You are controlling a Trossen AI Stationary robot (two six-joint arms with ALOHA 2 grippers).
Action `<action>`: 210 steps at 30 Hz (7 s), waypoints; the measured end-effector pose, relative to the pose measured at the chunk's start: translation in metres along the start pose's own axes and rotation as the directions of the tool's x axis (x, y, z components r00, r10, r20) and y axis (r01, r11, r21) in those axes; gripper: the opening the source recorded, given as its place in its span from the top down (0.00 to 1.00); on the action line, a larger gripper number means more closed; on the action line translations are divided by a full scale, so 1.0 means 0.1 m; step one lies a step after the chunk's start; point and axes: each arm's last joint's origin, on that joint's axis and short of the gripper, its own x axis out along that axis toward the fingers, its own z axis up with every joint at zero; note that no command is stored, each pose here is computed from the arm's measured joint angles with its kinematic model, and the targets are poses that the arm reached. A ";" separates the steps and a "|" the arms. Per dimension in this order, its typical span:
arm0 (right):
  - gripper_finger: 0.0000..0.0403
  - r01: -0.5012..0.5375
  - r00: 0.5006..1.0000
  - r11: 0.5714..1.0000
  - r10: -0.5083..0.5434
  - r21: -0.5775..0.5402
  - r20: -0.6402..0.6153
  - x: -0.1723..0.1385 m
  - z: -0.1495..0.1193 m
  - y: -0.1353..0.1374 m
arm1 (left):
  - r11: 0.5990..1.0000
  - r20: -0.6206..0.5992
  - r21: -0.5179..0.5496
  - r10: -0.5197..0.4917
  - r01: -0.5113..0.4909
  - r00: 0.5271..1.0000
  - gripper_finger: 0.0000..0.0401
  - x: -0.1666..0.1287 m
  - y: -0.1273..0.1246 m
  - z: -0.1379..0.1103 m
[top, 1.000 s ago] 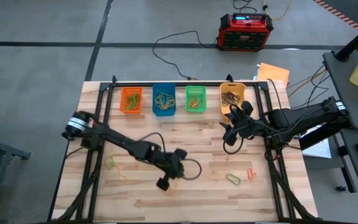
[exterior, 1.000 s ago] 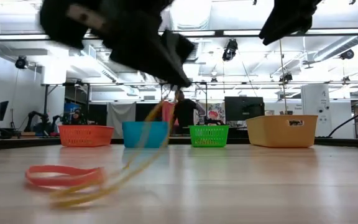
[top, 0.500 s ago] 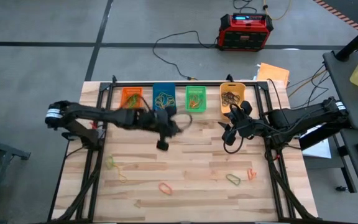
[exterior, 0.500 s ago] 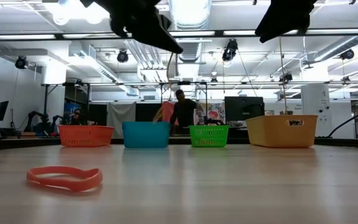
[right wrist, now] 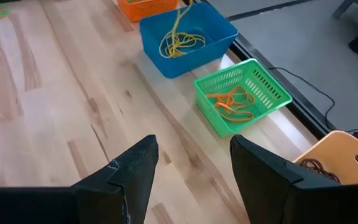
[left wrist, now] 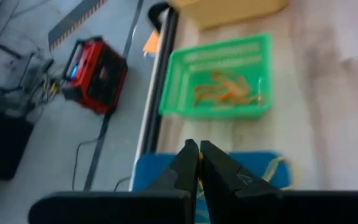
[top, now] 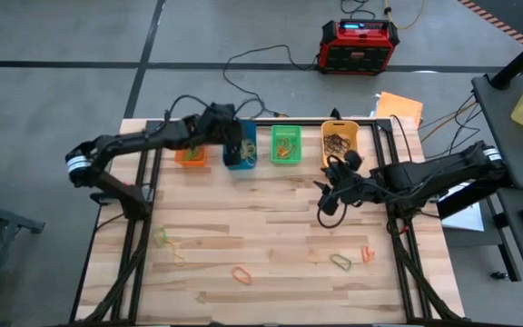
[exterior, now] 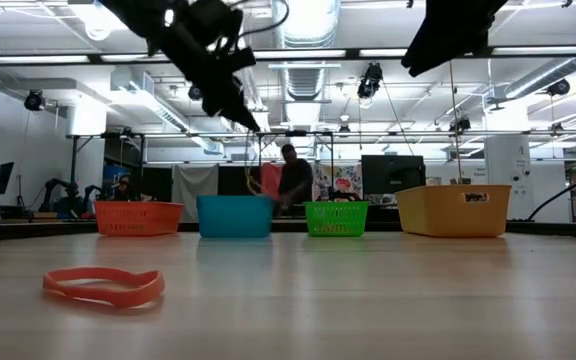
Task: Sort rubber bands into baskets
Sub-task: Put the yellow rubber band into the blue bin, then put the green rubber band into the orange bin
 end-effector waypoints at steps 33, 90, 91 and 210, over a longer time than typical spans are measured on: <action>0.51 -0.004 1.000 1.000 0.004 -0.008 0.006 0.06 0.01 0.06 | 0.995 -0.248 -0.077 -0.081 0.063 0.965 0.63 0.59 0.14 -0.55; 0.51 -0.212 0.594 0.973 0.054 -0.091 -0.802 0.18 -1.74 1.43 | 0.955 0.173 -0.010 -0.289 0.295 0.941 0.61 -1.17 -1.87 0.47; 0.51 -0.215 0.595 0.972 0.052 -0.097 -0.802 0.19 -1.75 1.44 | 0.954 0.173 -0.012 -0.293 0.300 0.940 0.61 -1.19 -1.88 0.47; 0.98 -0.270 0.545 0.782 0.605 -0.562 0.580 0.95 -0.01 1.10 | 0.926 0.630 -0.215 -0.113 0.312 0.769 0.76 -0.65 -2.37 0.32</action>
